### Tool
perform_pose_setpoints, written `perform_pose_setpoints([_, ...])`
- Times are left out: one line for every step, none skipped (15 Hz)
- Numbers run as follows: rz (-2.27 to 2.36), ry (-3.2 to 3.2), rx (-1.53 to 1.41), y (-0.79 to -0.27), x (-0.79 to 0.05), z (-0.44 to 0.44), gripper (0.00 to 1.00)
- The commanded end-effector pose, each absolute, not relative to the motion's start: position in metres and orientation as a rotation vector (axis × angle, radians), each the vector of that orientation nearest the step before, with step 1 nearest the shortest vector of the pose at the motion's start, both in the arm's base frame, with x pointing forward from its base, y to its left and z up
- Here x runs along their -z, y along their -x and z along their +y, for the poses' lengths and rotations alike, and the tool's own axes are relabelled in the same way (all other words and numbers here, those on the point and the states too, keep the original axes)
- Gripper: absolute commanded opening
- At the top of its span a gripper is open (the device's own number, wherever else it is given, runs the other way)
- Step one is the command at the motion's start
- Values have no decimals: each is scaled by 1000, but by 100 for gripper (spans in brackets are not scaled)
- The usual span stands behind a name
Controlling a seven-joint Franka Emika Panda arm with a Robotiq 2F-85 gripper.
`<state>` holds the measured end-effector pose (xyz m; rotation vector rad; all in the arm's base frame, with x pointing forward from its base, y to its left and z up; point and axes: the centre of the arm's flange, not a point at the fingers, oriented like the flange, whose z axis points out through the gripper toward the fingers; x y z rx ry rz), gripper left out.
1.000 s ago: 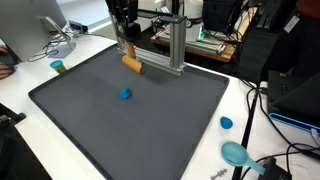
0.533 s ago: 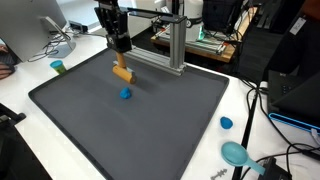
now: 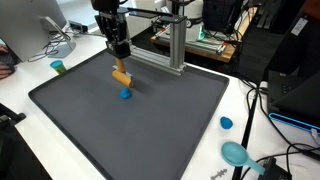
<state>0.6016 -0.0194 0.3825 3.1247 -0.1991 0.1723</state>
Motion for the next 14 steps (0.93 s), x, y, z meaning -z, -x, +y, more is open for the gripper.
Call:
perform_pose_setpoints([-82, -3126, -230, -599, -379, -18, 22])
perform_pose_setpoints([-49, -3120, -240, -600, -378, -17, 22])
perform_pose_setpoints([-7, -3108, -252, -600, -375, -16, 22])
perform_pose_setpoints([31, -3099, -251, -602, -374, -15, 22])
perform_pose_setpoints([59, -3090, -246, -603, -372, -14, 22])
perform_pose_setpoints([78, -3083, -242, -603, -370, -14, 22])
perform_pose_setpoints([90, -3079, -228, -603, -368, -15, 22])
perform_pose_setpoints([101, -3084, -219, -604, -365, -16, 22])
perform_pose_setpoints([110, -3086, -218, -604, -363, -16, 22])
perform_pose_setpoints([111, -3090, -216, -605, -359, -16, 22])
perform_pose_setpoints([117, -3096, -213, -606, -356, -16, 22])
perform_pose_setpoints([117, -3094, -205, -608, -354, -17, 22])
perform_pose_setpoints([111, -3092, -199, -609, -351, -18, 22])
perform_pose_setpoints([107, -3094, -193, -609, -347, -18, 22])
